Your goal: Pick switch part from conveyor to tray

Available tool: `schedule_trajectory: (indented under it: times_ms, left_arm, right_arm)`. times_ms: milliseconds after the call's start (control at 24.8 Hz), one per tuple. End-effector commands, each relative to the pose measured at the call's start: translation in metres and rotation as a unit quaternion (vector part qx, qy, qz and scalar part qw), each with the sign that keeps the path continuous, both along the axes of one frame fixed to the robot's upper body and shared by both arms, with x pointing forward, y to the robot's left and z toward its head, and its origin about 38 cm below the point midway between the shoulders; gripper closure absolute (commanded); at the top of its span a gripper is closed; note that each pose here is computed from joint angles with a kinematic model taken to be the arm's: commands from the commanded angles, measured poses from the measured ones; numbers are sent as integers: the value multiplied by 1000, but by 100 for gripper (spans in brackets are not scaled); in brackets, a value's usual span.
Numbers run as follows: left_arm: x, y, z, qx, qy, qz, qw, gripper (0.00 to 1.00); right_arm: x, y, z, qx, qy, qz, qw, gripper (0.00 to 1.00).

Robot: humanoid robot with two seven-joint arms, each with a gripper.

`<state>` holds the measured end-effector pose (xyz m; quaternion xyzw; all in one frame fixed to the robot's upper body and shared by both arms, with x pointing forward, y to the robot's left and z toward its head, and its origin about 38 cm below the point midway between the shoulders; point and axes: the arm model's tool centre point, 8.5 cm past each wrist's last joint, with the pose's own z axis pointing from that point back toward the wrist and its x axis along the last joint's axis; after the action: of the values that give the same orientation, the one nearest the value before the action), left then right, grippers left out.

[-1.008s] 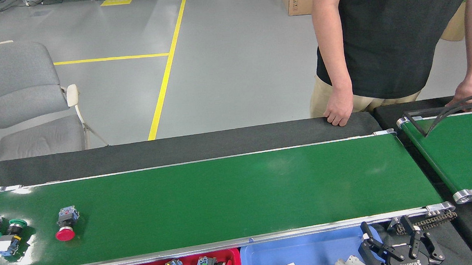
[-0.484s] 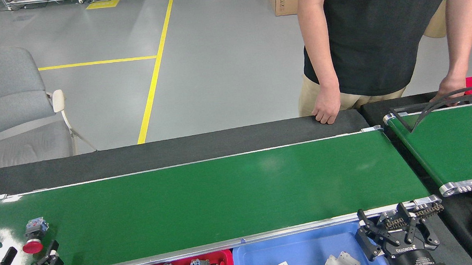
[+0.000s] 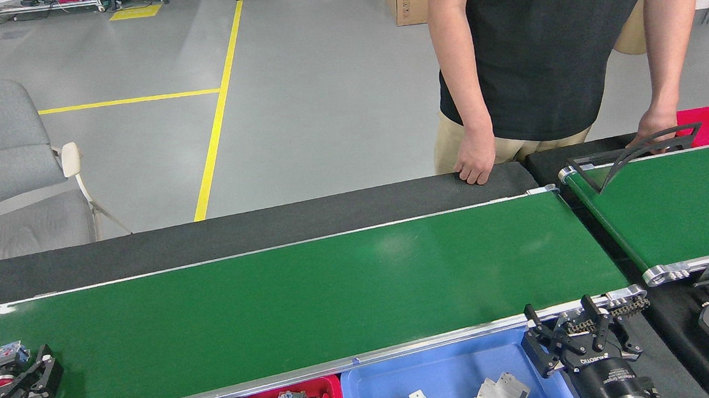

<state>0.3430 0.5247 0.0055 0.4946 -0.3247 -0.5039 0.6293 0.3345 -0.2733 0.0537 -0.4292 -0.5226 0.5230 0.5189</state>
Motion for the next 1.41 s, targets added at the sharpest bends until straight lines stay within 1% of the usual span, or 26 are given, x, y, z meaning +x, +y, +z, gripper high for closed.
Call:
schedule_trajectory:
  times_ms: [0,81,161,202,282,322,363,403,484,524,564,605,645,685,726,887,967,1048,1129,1209,1290,1371]
  left_arm:
    - [4,2,6,5,-12,3,1000,80]
    - [7,-2,9,3,-21,-3,1000,85]
    - [13,-14,19,-8,-48,-27,998,87]
    - [14,-25,22,-16,-58,-47,997,87]
    - [-1,-58,23,-25,-74,-113,990,87]
    - [-9,-70,30,-19,-81,-144,986,87]
    - [-25,-87,35,-14,-87,-185,979,86]
    - [-43,-106,40,-11,-88,-228,970,78]
    - [-73,-146,40,-23,-86,-293,952,71]
    - [-84,-163,39,-32,-83,-315,945,65]
    - [-97,-182,37,-43,-78,-336,938,53]
    - [-108,-192,37,-48,-77,-341,936,47]
    - [-117,-199,37,-53,-76,-341,935,37]
    - [-125,-205,35,-59,-73,-340,936,13]
    - [-130,-210,35,-65,-76,-338,936,2]
    - [-132,-213,34,-70,-79,-333,937,0]
    - [-133,-210,34,-70,-80,-328,939,0]
    - [-136,-194,37,-60,-85,-306,946,0]
    - [-145,-165,41,-43,-88,-256,962,0]
    - [-156,-132,44,-21,-93,-172,981,0]
    - [-167,-108,43,0,-95,-110,989,0]
    - [-177,-92,35,3,-83,-81,993,0]
  right_arm:
    - [5,-3,9,-5,-12,0,1000,1]
    - [5,-1,12,-3,-17,0,1000,1]
    - [7,-1,13,-2,-19,1,1000,1]
    - [6,-1,15,-3,-21,0,1000,1]
    - [6,-3,16,-5,-23,0,1000,1]
    - [6,-5,16,-7,-23,0,1000,1]
    - [6,-7,17,-10,-23,0,1000,1]
    - [6,-7,19,-9,-26,-1,1000,1]
    - [6,-8,23,-1,-32,0,999,1]
    - [6,-9,23,2,-31,-2,1000,1]
    - [5,-9,22,2,-31,-1,1000,1]
    - [3,-10,21,1,-29,-1,1000,1]
    - [3,-12,22,-5,-31,0,1000,1]
    - [2,-15,24,-9,-33,1,999,1]
    - [1,-16,26,-11,-35,2,999,1]
    - [0,-17,25,2,-34,1,999,1]
    - [-4,-17,23,3,-29,2,1000,1]
    - [-9,-15,20,1,-26,12,1000,1]
    - [-9,-16,21,3,-27,12,1000,1]
    - [-10,-16,20,6,-26,10,1000,1]
    - [-13,-15,17,6,-21,12,1000,1]
    - [-17,-15,13,6,-15,17,1000,0]
